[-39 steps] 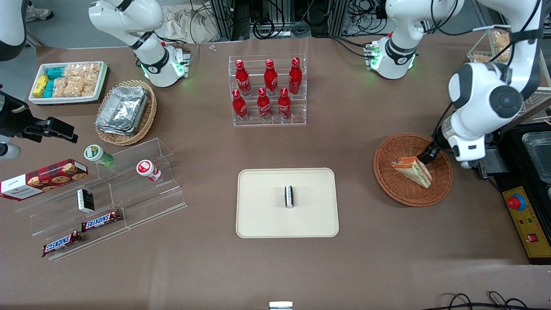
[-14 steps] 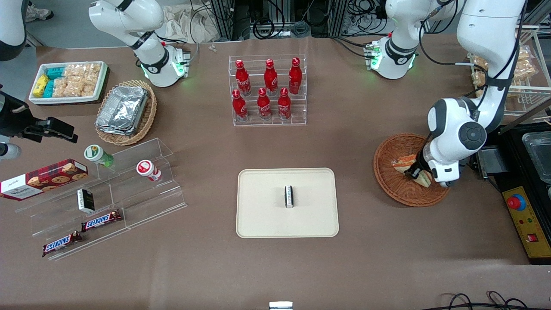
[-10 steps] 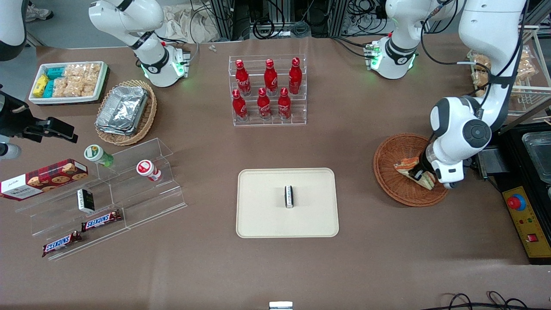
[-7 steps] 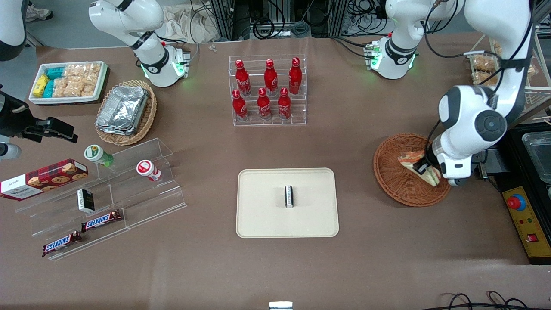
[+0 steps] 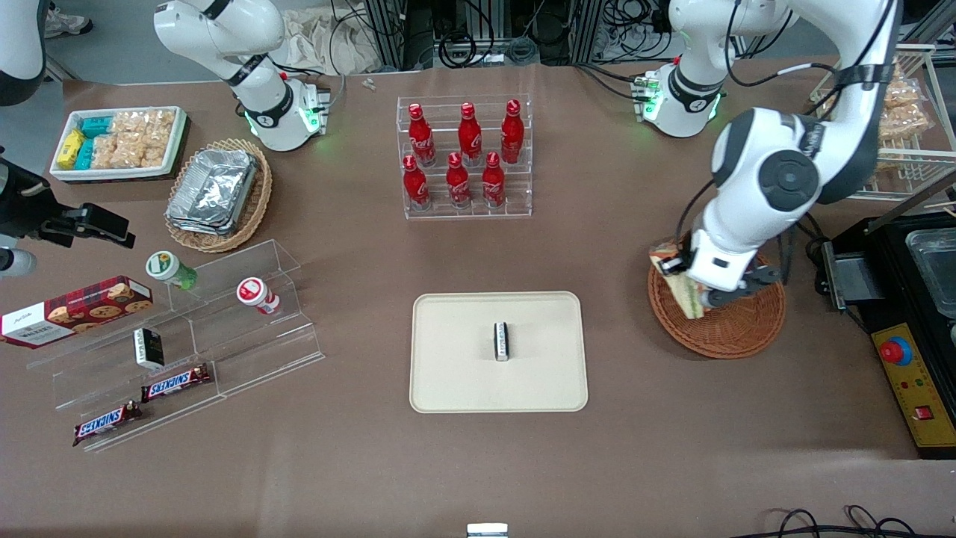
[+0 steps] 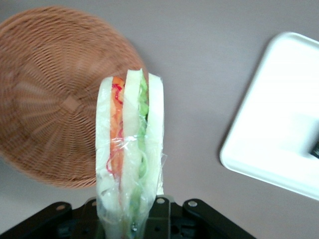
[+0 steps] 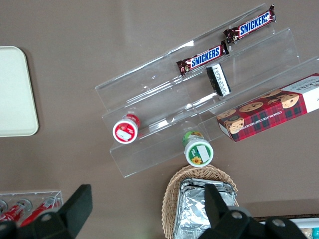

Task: Place sandwich from basket to tray
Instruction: 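Lift the sandwich from the basket and carry it toward the cream tray, then lower the sandwich onto the tray beside the black item and release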

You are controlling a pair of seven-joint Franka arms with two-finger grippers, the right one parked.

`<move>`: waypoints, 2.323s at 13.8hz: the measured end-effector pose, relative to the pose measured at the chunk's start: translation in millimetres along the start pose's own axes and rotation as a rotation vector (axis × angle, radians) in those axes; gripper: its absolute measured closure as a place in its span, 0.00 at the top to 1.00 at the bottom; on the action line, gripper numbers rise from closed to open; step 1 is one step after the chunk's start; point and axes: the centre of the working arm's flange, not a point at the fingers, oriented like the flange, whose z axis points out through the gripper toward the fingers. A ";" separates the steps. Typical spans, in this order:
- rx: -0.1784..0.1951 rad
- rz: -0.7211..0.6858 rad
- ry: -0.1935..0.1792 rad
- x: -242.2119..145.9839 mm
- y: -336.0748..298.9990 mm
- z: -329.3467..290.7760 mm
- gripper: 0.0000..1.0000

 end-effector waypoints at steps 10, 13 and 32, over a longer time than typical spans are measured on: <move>-0.131 0.294 0.014 -13.4 140.7 28.8 0.20; -0.104 0.347 0.038 -13.4 159.7 69.9 0.20; -0.073 0.390 -0.033 16.5 171.3 175.6 0.71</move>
